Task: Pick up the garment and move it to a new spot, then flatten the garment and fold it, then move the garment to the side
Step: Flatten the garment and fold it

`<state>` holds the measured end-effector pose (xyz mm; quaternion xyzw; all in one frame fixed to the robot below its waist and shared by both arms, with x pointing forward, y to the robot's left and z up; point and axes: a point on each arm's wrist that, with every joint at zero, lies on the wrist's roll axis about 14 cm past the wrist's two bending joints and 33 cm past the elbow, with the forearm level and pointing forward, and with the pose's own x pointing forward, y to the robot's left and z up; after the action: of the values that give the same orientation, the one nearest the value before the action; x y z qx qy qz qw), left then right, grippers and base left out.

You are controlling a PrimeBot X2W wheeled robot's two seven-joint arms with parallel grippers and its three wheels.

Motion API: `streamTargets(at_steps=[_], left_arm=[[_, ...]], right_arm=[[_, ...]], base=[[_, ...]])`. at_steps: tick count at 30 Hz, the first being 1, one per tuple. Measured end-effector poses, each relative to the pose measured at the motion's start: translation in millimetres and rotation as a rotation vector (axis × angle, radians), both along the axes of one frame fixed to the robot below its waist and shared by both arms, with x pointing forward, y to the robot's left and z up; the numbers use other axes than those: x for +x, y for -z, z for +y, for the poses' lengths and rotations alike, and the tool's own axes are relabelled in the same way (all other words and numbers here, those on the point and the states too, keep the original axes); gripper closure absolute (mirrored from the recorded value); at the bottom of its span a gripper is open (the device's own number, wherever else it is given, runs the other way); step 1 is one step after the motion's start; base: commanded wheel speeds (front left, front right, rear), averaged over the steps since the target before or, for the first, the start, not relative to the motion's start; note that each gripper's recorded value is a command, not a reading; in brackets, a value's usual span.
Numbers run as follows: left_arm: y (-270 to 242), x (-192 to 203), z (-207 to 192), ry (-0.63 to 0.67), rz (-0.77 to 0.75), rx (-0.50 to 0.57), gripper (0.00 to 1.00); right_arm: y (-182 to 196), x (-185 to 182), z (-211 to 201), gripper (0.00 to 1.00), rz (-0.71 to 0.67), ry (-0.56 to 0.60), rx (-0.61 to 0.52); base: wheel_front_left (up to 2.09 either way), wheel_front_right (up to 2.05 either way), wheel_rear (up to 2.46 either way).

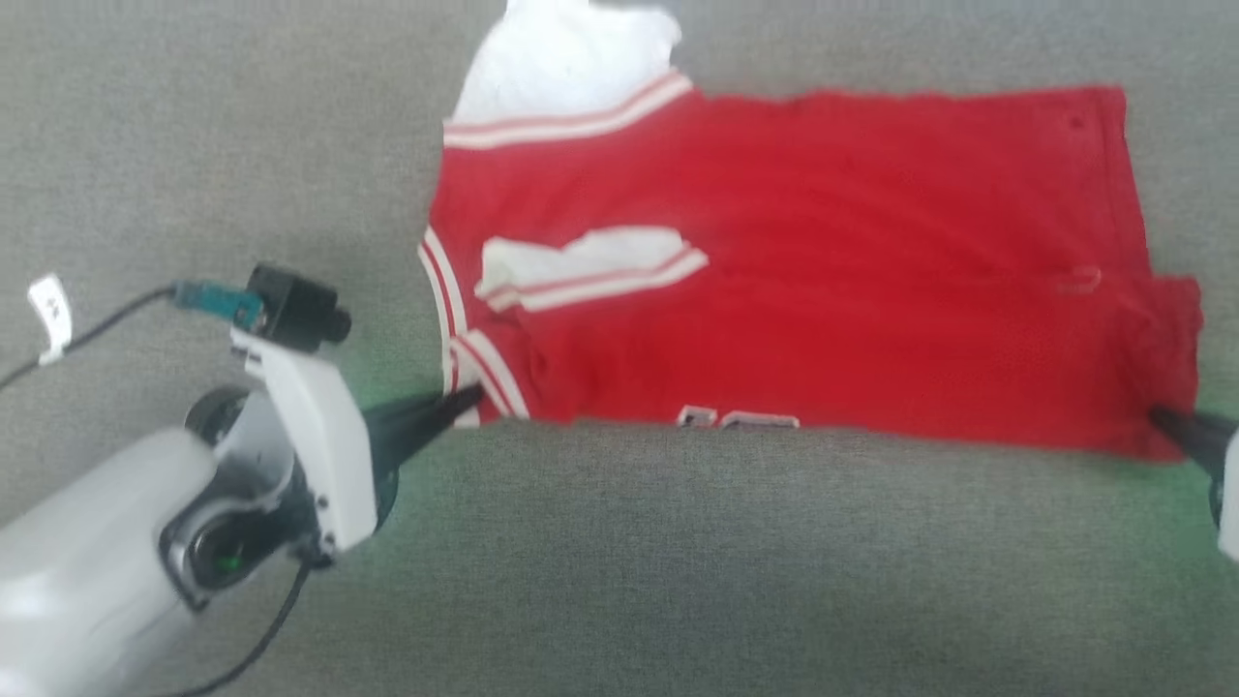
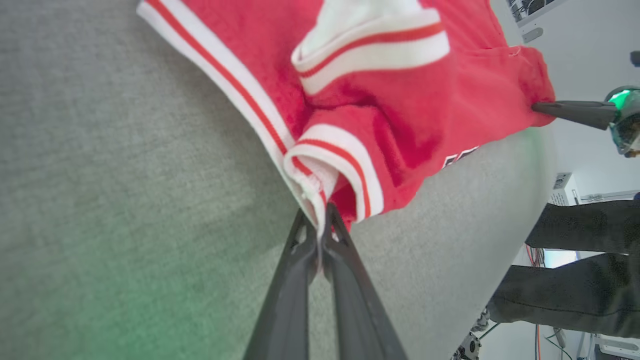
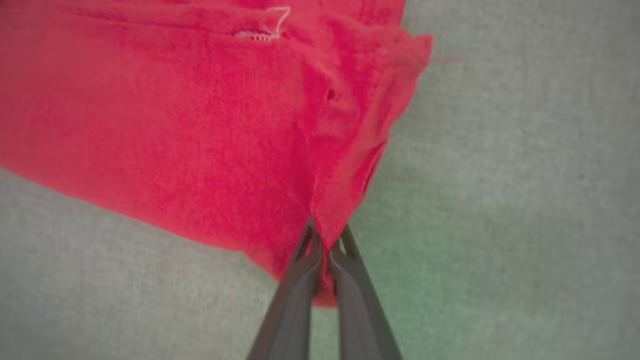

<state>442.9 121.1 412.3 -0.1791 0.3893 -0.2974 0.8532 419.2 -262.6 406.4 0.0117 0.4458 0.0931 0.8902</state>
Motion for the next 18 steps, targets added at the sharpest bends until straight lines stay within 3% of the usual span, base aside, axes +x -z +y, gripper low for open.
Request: streamTargets(at_steps=[9, 10, 11, 12, 13, 14, 18], left_arm=[[1.6, -44.4, 4.2, 0.002, 0.027, -0.029, 1.00], [0.8, -45.9, 3.5, -0.001, 0.028, -0.036, 1.00], [-0.2, -45.5, 3.8, -0.010, 0.024, -0.038, 0.78], [-2.2, -43.5, 5.1, -0.020, 0.010, -0.036, 0.60], [-4.1, -40.9, 7.1, -0.032, -0.007, -0.033, 0.36], [-5.8, -38.4, 9.9, -0.042, -0.021, -0.025, 0.03], [-17.3, -20.6, 25.5, -0.100, -0.108, 0.009, 0.00]], right_arm=[[-4.7, -45.8, -7.5, 0.98, 0.021, 0.061, 0.027], [-7.0, -44.7, -7.3, 0.61, 0.005, 0.065, 0.030], [-10.0, -42.4, -7.7, 0.02, -0.016, 0.069, 0.030], [-13.7, -39.4, -8.7, 0.00, -0.043, 0.075, 0.028], [-16.7, -36.8, -9.9, 0.00, -0.066, 0.083, 0.027], [-20.3, -34.0, -9.8, 0.00, -0.093, 0.088, 0.029], [-49.0, -12.4, -11.8, 0.00, -0.280, 0.094, 0.005]], base=[[0.00, 0.00, 0.00], [0.00, 0.00, 0.00], [0.00, 0.00, 0.00], [0.00, 0.00, 0.00], [0.00, 0.00, 0.00], [0.00, 0.00, 0.00], [0.00, 0.00, 0.00]])
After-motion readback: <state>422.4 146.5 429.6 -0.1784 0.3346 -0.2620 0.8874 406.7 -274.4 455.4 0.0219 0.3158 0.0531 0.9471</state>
